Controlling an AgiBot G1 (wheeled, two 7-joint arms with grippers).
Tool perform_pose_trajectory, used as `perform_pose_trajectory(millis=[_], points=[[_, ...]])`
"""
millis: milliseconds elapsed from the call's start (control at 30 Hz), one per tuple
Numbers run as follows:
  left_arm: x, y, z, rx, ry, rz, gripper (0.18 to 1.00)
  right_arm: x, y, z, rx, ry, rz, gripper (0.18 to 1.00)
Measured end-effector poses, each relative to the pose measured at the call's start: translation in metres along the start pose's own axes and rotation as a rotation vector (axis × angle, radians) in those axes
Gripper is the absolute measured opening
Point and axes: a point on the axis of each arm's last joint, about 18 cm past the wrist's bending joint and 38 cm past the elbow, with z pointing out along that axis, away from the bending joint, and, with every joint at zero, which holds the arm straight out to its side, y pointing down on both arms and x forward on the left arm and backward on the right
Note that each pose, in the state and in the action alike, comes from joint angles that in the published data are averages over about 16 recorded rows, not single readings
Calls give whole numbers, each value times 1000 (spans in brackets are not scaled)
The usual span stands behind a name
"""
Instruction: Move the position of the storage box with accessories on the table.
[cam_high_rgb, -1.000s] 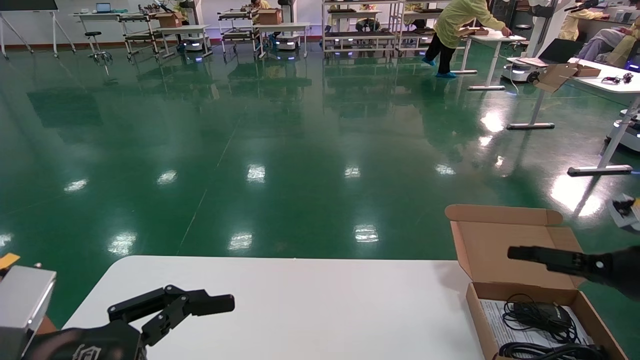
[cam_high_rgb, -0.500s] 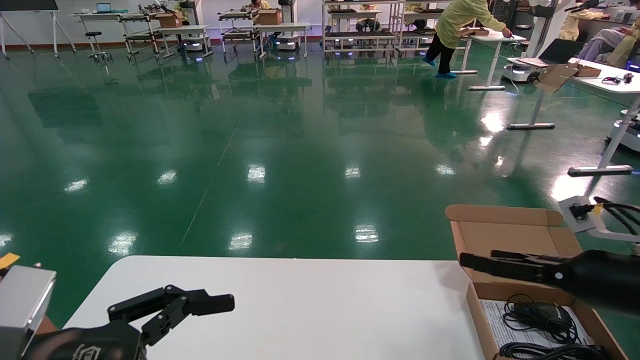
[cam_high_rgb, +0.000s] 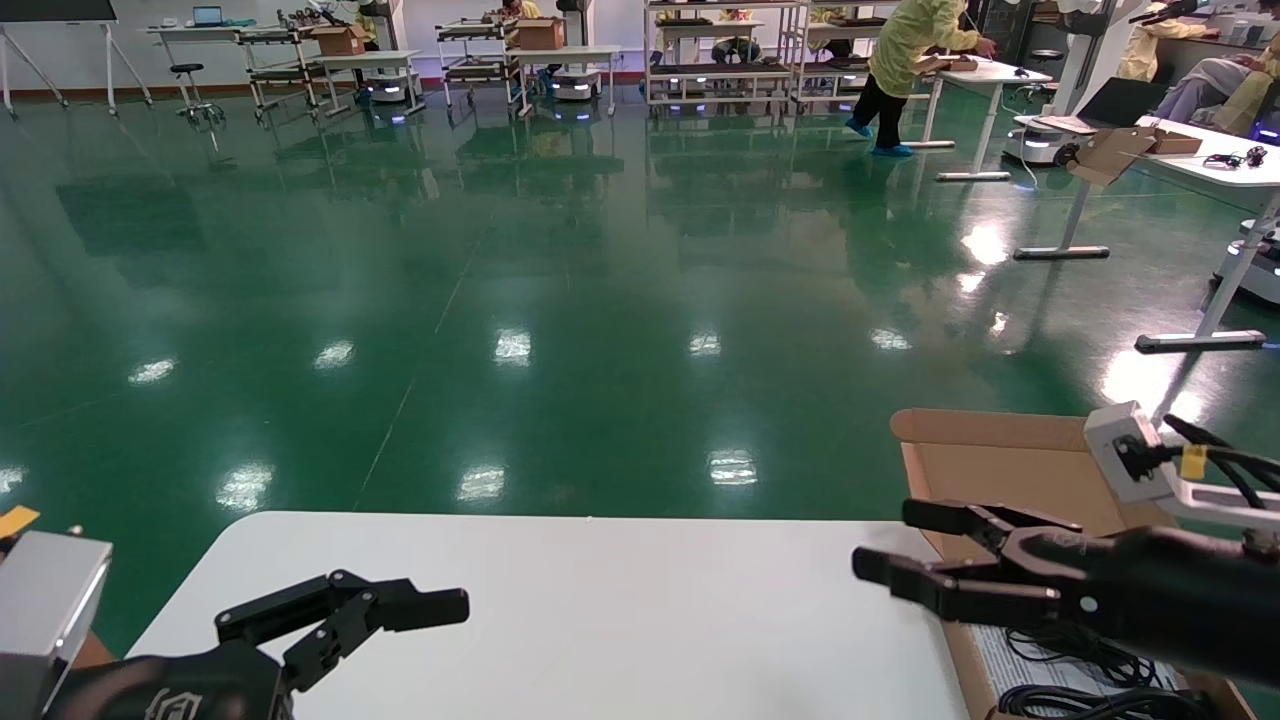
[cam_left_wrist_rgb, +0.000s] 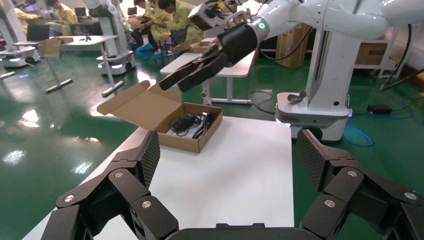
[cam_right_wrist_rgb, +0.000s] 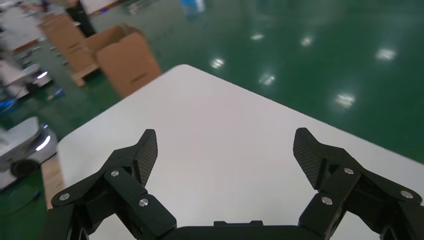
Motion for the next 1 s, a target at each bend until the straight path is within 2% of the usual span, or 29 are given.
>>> perform_pose_trajectory(millis=[767,1000], points=[[0,0,0,0,0,0,1000,-117,6,-13,103,-359,-361,1001],[0,0,0,0,0,0,1000,-142,9,-20,123,-433,-431,1001]])
